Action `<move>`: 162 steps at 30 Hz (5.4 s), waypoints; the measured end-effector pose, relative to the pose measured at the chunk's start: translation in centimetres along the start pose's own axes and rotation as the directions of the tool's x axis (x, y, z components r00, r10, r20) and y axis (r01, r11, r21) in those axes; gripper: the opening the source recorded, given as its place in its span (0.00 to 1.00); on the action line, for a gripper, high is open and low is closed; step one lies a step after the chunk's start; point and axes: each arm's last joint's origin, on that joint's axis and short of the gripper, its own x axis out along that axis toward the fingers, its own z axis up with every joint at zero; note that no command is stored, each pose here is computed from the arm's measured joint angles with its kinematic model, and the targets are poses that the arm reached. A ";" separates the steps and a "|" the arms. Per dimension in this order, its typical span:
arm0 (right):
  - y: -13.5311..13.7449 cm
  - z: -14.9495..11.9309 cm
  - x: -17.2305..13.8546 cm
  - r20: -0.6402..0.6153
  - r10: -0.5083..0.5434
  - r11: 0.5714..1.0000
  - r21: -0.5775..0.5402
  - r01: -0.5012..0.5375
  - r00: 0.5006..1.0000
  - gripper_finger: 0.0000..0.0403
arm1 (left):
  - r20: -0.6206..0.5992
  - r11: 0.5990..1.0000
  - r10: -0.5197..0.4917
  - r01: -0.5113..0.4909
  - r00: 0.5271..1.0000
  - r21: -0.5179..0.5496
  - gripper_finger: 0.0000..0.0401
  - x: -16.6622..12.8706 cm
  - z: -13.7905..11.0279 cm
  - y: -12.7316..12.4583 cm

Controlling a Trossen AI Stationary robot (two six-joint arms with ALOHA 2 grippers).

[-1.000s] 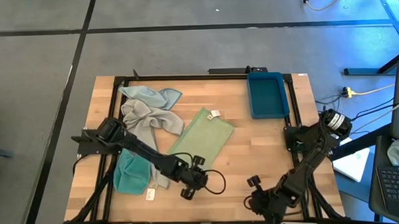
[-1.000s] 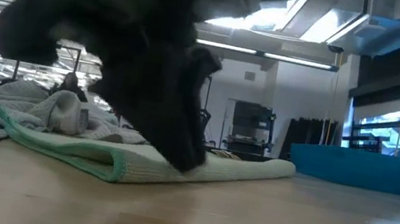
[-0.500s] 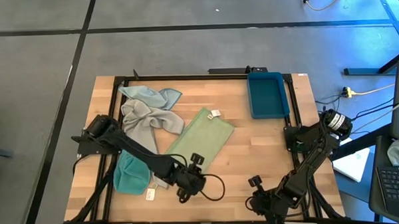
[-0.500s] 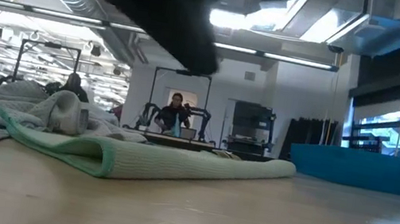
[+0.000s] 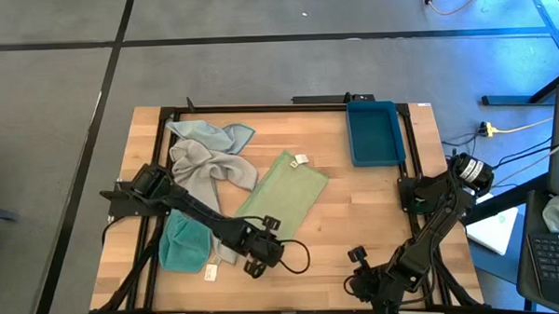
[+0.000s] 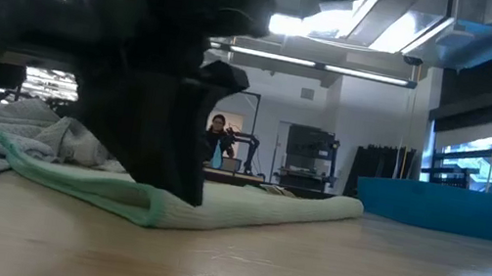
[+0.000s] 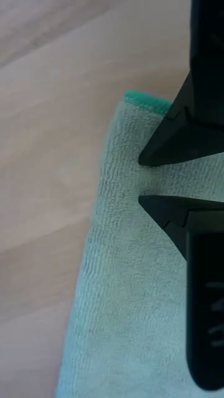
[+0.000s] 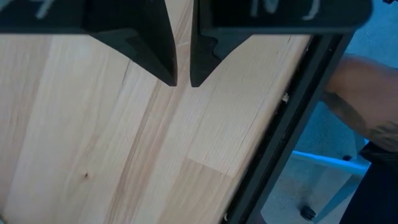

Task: Fold microfiber towels
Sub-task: Fold the green microfiber cloth

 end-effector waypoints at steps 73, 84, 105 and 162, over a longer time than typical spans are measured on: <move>-5.0 2.4 8.4 0.113 -0.210 0.784 -0.575 0.236 0.971 0.28 | 0.016 0.901 0.374 -0.359 0.927 -0.242 0.21 -1.8 5.7 -1.2; -5.3 2.3 8.5 0.084 -0.192 0.788 -0.580 0.205 0.978 0.08 | -0.015 0.900 0.374 -0.367 0.927 -0.236 0.21 -2.1 5.2 -2.2; -4.7 2.2 8.4 0.096 -0.201 0.777 -0.591 0.219 0.975 0.03 | -0.017 0.978 0.200 -0.200 0.980 -0.051 0.21 -3.0 4.6 -6.3; -9.3 6.0 4.2 0.300 -0.517 0.784 -0.209 0.584 0.802 0.03 | 0.080 0.963 0.086 -0.063 0.993 -0.261 0.21 -1.0 4.6 -5.8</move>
